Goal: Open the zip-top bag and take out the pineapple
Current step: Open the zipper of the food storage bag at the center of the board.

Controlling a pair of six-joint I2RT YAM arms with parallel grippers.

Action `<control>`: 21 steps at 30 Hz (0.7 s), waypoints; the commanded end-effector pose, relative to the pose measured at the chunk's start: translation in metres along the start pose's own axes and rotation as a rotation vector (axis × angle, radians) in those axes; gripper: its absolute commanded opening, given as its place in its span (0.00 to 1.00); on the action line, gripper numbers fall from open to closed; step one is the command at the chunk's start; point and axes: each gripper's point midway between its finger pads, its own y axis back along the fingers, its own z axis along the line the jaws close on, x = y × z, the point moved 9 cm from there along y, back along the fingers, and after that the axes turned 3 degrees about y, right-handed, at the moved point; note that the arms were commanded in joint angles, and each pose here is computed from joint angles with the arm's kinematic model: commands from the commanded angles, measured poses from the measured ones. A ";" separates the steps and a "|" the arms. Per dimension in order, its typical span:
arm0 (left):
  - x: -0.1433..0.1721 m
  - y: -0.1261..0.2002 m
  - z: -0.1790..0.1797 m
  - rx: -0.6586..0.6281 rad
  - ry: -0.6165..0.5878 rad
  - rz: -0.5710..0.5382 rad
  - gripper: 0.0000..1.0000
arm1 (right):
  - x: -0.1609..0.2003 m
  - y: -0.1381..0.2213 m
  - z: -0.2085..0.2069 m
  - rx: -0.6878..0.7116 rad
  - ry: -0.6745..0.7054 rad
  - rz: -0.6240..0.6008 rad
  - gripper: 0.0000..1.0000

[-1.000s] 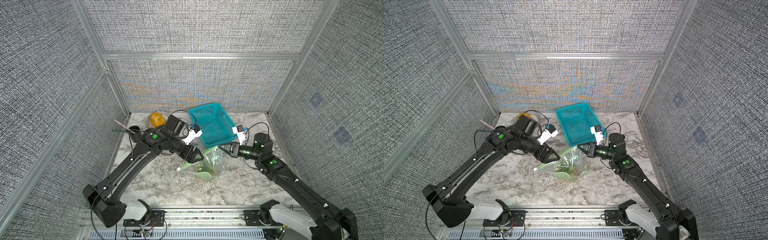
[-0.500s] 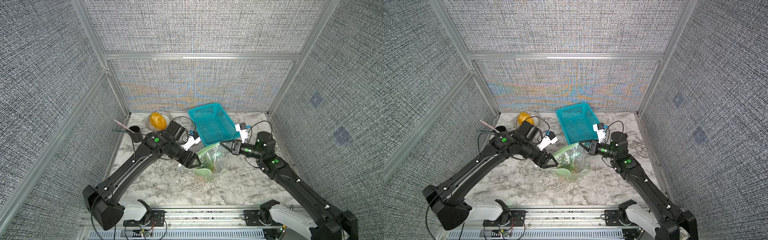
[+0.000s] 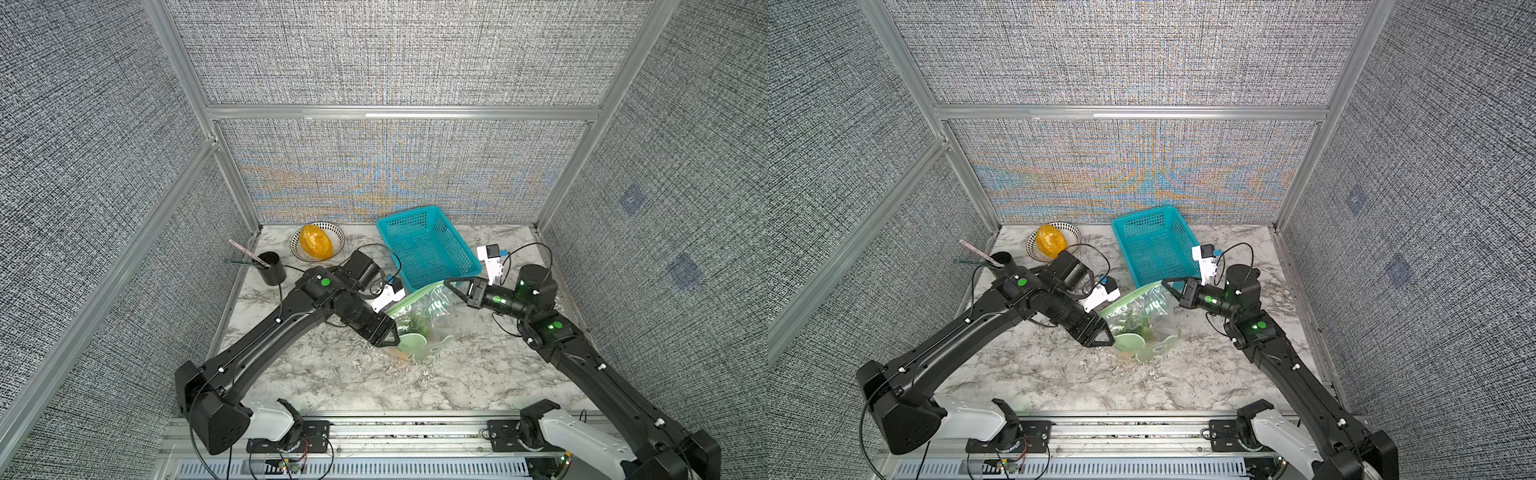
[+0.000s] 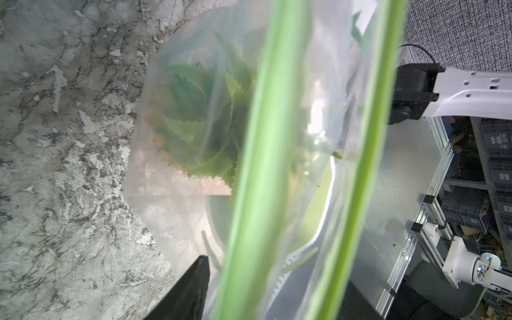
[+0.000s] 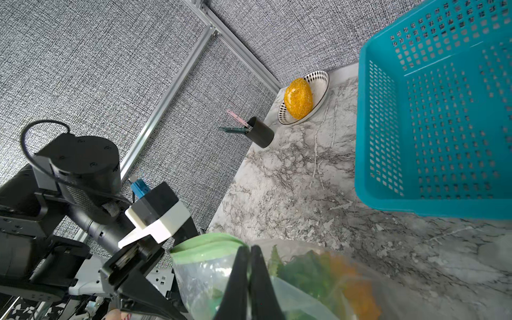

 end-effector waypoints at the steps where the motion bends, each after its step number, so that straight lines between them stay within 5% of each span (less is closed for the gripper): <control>1: -0.005 0.000 -0.004 0.015 -0.033 -0.001 0.65 | -0.001 0.002 0.002 -0.001 -0.003 -0.019 0.00; 13: -0.067 0.037 -0.011 -0.136 -0.097 -0.199 0.69 | 0.040 0.020 -0.008 0.036 -0.051 0.055 0.00; 21: -0.081 0.016 -0.002 -0.097 -0.066 -0.131 0.68 | 0.047 0.031 -0.004 0.031 -0.048 0.017 0.00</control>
